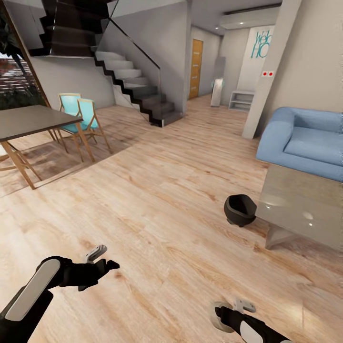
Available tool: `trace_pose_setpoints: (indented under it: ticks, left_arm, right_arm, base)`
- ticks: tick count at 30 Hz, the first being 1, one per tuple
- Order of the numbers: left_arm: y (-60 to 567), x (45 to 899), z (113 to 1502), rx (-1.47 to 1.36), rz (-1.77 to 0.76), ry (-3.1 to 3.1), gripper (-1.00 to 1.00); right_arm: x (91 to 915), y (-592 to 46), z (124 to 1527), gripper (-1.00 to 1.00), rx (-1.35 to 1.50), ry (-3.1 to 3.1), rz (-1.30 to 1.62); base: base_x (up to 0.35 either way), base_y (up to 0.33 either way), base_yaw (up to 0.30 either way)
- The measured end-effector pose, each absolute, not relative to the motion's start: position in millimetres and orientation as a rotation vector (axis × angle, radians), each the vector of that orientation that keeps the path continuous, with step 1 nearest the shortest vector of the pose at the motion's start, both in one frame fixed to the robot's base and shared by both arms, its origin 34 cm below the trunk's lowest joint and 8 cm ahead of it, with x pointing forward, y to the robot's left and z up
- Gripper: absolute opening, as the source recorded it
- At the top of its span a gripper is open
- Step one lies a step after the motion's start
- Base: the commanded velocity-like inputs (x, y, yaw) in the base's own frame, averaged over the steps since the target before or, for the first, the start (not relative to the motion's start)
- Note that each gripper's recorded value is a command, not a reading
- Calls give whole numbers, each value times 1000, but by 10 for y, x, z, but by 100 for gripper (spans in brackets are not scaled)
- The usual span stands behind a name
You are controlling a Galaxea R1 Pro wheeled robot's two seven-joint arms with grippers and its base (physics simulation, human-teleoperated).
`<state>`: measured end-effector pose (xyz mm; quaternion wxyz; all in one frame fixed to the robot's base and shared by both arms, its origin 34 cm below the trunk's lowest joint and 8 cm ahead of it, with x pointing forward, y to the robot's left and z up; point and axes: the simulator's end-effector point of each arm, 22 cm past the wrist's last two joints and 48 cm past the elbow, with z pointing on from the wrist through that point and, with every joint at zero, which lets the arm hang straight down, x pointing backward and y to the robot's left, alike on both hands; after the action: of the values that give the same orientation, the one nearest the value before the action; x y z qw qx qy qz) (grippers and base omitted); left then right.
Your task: Place each of the two pumpkins and all three candles from the living room inside a cabinet in the living room (use any cabinet), then make sure every cabinet is closed, and position the cauldron so it is next to a table in the living room.
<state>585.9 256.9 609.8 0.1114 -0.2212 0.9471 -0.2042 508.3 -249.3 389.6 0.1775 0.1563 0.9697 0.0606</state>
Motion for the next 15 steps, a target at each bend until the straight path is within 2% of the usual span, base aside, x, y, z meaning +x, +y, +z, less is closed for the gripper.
trace_pose_setpoints:
  ticks: [15]
  left_arm:
    - [2567, 5830, 5998, -660, -597, 2801, 100]
  right_arm:
    - [5004, -2497, 3813, -100, 447, 2766, 167]
  base:
    - [0, 0, -141]
